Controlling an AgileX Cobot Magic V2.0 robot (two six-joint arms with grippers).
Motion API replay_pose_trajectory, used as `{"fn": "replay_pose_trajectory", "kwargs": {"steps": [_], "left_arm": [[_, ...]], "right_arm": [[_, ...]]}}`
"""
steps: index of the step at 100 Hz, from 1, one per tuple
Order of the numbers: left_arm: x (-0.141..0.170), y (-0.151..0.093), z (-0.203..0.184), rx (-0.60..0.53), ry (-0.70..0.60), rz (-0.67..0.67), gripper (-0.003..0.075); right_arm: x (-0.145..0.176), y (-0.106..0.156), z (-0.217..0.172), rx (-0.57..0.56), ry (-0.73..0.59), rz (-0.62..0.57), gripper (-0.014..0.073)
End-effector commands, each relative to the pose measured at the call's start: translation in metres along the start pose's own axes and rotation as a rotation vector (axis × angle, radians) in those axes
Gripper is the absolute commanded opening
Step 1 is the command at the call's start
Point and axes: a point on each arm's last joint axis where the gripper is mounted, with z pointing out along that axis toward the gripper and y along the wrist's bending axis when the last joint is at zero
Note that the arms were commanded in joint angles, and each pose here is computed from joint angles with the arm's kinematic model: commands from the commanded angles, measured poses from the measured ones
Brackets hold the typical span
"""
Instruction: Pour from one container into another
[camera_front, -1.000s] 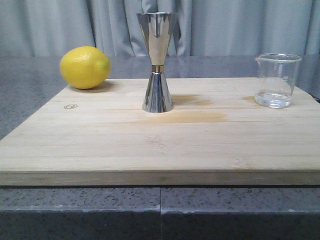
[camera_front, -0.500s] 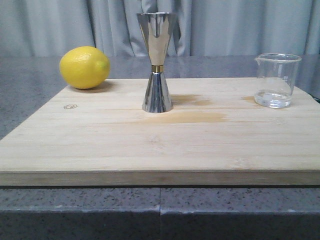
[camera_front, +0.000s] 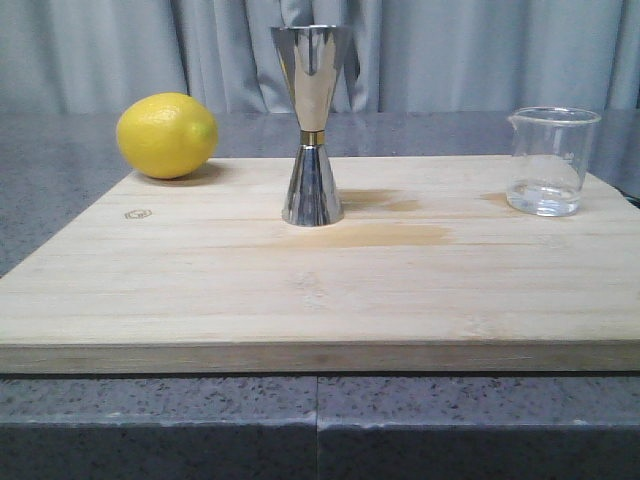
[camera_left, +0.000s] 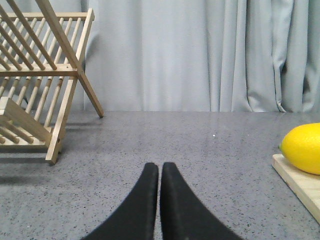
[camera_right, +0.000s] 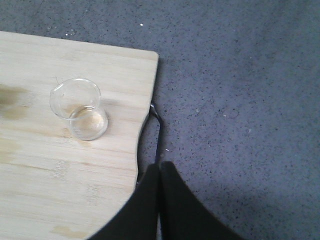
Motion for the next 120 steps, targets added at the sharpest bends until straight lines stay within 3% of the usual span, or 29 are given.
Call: {"fn": "replay_pose_trajectory", "kwargs": {"steps": [1, 113, 120], "left_arm": [[0.0009, -0.0007, -0.0017, 0.010, -0.073, 0.027, -0.0019], [0.0010, -0.0025, -0.0017, 0.043, -0.072, 0.009, -0.0019], [0.0010, -0.0025, -0.0017, 0.043, -0.072, 0.009, -0.0019]], "right_arm": [[-0.0113, -0.0019, -0.0054, 0.011, -0.088, -0.012, -0.0063], [-0.0106, -0.0018, -0.0051, 0.010, -0.093, -0.012, -0.0063], [-0.0035, -0.0084, -0.0092, 0.059, -0.120, -0.023, -0.0063]]}}
